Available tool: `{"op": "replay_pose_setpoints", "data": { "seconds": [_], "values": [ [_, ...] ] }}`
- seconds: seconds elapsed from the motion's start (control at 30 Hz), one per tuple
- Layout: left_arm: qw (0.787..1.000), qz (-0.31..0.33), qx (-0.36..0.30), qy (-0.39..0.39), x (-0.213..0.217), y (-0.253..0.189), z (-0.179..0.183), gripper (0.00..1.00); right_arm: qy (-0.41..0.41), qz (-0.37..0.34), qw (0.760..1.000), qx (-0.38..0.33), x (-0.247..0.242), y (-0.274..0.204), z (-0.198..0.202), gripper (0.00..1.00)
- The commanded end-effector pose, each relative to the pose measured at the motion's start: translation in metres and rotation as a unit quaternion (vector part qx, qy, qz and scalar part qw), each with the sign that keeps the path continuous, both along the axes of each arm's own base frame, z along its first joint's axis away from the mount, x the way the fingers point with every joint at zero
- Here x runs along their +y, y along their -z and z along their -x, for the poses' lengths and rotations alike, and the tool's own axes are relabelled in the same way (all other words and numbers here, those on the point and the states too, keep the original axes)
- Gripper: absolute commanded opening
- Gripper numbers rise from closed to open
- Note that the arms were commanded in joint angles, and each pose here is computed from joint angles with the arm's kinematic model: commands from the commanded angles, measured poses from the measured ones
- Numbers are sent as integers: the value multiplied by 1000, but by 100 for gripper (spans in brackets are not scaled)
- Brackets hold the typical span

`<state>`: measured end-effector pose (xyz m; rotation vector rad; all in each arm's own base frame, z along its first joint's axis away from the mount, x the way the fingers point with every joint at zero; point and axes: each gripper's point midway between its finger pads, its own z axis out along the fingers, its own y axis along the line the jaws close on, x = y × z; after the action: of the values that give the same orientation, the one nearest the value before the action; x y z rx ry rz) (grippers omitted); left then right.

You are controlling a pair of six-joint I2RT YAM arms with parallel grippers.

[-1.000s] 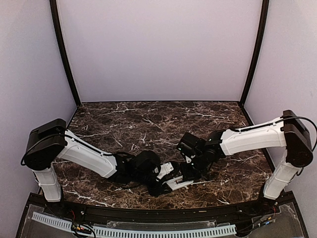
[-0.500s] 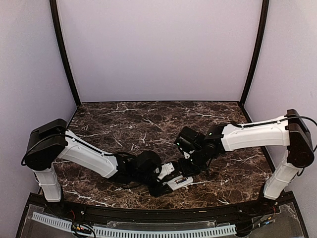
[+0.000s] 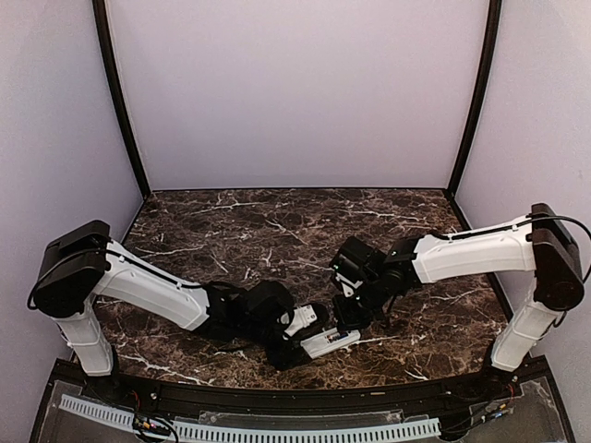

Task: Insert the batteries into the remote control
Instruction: Pick up the battery cover at the center of the board.

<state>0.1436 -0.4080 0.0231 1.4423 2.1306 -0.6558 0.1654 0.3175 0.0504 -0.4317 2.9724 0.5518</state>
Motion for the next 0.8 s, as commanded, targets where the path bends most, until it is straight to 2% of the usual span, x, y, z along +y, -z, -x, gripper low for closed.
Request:
{"op": "replay_pose_setpoints", "data": {
  "seconds": [0.0, 0.07, 0.2, 0.3, 0.37, 0.47, 0.57, 0.63, 0.77],
  "values": [
    [999, -34, 24, -3, 31, -9, 13, 71, 3, 13, 999, -37, -2, -24, -21, 3],
    [1000, -10, 21, -15, 34, -32, 7, 72, 6, 12, 998, -54, -2, -38, -29, 5],
    [999, -24, 7, -44, 52, -40, -3, 74, 11, -4, 996, -88, 1, -67, -43, 9],
    [996, -37, 2, -86, 63, -51, -17, 74, 19, -33, 993, -114, 10, -91, -52, 18],
    [989, -35, -5, -142, 75, -67, -35, 74, 35, -42, 990, -134, 16, -101, -63, 30],
    [967, 1, -26, -254, 104, -104, -67, 79, 70, -41, 986, -148, 24, -104, -74, 46],
    [932, 43, -43, -358, 145, -132, -89, 86, 97, -28, 983, -153, 41, -92, -77, 68],
    [912, 51, -53, -404, 169, -138, -94, 92, 104, -13, 983, -151, 53, -80, -76, 73],
    [884, 50, -67, -461, 207, -138, -96, 98, 97, 15, 982, -162, 84, -65, -76, 78]
  ]
}}
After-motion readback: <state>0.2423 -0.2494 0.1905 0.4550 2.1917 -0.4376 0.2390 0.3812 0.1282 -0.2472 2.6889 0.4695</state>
